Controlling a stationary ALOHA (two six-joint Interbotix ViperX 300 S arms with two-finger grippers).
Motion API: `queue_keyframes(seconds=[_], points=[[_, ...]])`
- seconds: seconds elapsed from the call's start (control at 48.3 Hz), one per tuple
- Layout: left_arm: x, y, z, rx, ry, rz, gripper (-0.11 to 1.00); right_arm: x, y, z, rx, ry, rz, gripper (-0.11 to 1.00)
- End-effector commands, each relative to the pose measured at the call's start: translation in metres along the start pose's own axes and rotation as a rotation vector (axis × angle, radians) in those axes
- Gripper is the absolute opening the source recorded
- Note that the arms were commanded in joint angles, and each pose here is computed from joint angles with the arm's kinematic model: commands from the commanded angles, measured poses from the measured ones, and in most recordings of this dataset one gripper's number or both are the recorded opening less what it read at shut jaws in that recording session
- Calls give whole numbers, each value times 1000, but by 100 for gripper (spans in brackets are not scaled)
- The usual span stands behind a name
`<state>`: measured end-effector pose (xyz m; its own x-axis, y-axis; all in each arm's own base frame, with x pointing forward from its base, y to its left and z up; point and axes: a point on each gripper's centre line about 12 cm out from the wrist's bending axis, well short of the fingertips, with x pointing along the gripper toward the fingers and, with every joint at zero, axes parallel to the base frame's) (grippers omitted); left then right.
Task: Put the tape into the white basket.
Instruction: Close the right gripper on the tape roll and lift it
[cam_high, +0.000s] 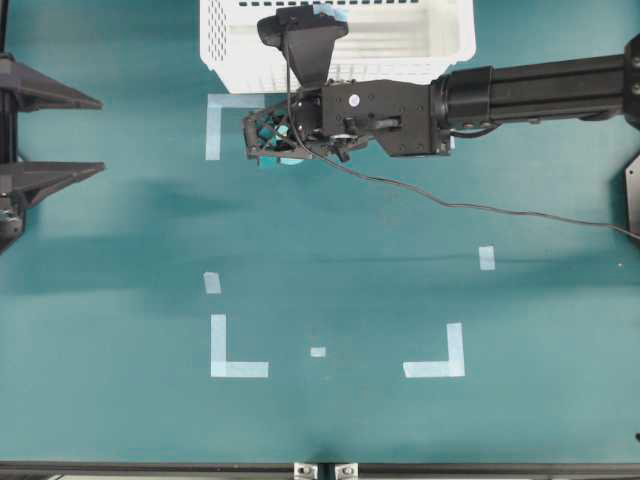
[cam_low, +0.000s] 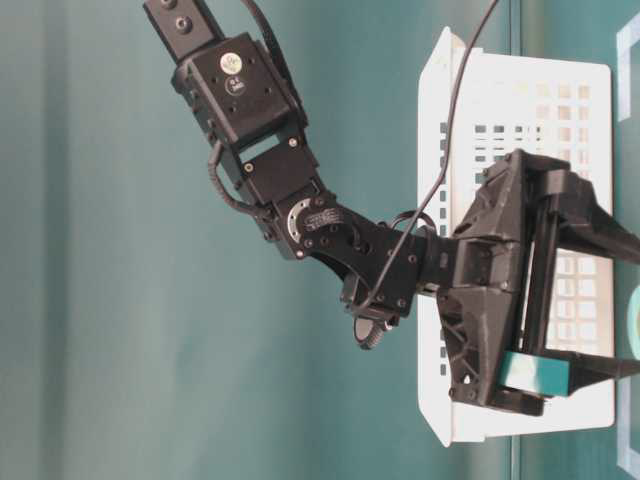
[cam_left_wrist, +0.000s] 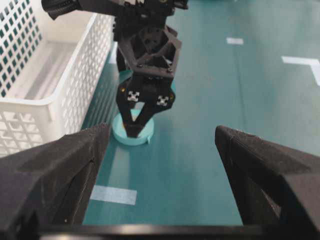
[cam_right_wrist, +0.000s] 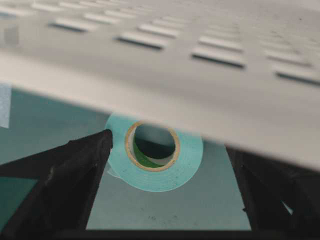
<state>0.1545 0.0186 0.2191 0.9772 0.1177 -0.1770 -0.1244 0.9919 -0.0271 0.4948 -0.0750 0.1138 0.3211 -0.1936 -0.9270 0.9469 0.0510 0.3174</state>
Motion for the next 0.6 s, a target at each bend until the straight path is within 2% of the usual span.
queue_keyframes(seconds=[0.0, 0.186, 0.579], points=[[1, 1, 4, -1, -9, 4, 76, -16, 13, 5, 11, -7, 61, 99], [1, 1, 4, -1, -9, 4, 76, -16, 16, 4, 10, -6, 80, 99], [1, 1, 2, -4, -5, 5, 76, -6, 12, 3, 10, -3, 59, 99]])
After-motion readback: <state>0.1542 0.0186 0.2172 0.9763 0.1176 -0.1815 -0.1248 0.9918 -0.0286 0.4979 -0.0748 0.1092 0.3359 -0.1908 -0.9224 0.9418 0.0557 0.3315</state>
